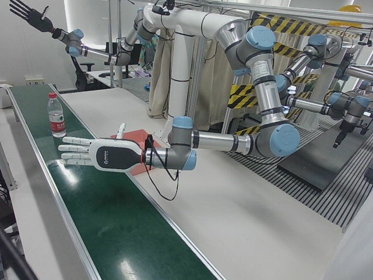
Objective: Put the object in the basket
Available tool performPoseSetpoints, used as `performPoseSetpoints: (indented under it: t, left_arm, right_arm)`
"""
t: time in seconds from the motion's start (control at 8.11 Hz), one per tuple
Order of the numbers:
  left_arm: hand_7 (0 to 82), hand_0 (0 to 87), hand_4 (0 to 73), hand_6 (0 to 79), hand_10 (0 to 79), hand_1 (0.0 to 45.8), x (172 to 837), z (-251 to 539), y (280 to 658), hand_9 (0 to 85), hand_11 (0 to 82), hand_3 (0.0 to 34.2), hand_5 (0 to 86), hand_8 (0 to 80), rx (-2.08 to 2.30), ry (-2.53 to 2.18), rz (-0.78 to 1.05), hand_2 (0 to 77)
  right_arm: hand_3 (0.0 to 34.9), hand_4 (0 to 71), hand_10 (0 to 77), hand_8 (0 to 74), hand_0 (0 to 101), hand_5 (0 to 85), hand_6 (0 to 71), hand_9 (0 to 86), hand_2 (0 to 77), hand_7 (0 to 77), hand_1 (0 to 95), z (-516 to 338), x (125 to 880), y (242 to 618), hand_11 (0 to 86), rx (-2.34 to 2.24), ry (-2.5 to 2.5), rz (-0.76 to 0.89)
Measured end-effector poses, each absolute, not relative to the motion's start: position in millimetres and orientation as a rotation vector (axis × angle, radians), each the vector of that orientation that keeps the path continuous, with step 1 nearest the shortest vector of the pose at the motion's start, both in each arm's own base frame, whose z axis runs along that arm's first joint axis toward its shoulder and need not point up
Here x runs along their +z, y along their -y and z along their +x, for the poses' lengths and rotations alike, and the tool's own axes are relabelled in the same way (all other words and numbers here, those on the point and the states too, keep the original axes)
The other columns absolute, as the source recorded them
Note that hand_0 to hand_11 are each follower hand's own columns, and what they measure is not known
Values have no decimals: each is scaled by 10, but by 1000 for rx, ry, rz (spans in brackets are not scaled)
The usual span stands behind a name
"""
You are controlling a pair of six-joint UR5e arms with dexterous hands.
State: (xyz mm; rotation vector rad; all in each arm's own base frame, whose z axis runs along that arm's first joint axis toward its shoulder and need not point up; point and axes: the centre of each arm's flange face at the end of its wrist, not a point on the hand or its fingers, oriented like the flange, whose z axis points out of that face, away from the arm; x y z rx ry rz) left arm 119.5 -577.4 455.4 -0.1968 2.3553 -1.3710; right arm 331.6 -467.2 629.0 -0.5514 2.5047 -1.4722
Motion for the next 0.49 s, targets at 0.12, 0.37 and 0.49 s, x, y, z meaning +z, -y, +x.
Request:
performPoseSetpoints:
  t: [0.12, 0.37, 0.49]
  left_arm:
    - [5, 487, 93, 5, 33, 22, 4567, 1198, 5774, 5, 55, 4, 27, 5, -1373, -2353, -197, 5]
    - [5, 484, 93, 5, 38, 22, 4576, 1218, 5773, 5, 65, 3, 38, 5, -1377, -2352, -197, 5]
    - [5, 483, 109, 5, 38, 22, 4563, 1230, 5771, 5, 65, 4, 49, 16, -1379, -2351, -199, 5]
  right_arm:
    - [1, 5, 0, 0, 3, 0, 0, 0, 11, 5, 0, 3316, 6290, 4671, 0, -1472, -2505, -551]
    - [1, 5, 5, 0, 3, 0, 0, 0, 11, 5, 0, 3316, 6291, 4672, 0, -1472, -2505, -551]
    - [1, 5, 5, 0, 3, 0, 0, 0, 11, 5, 0, 3316, 6291, 4672, 0, -1472, -2505, -551]
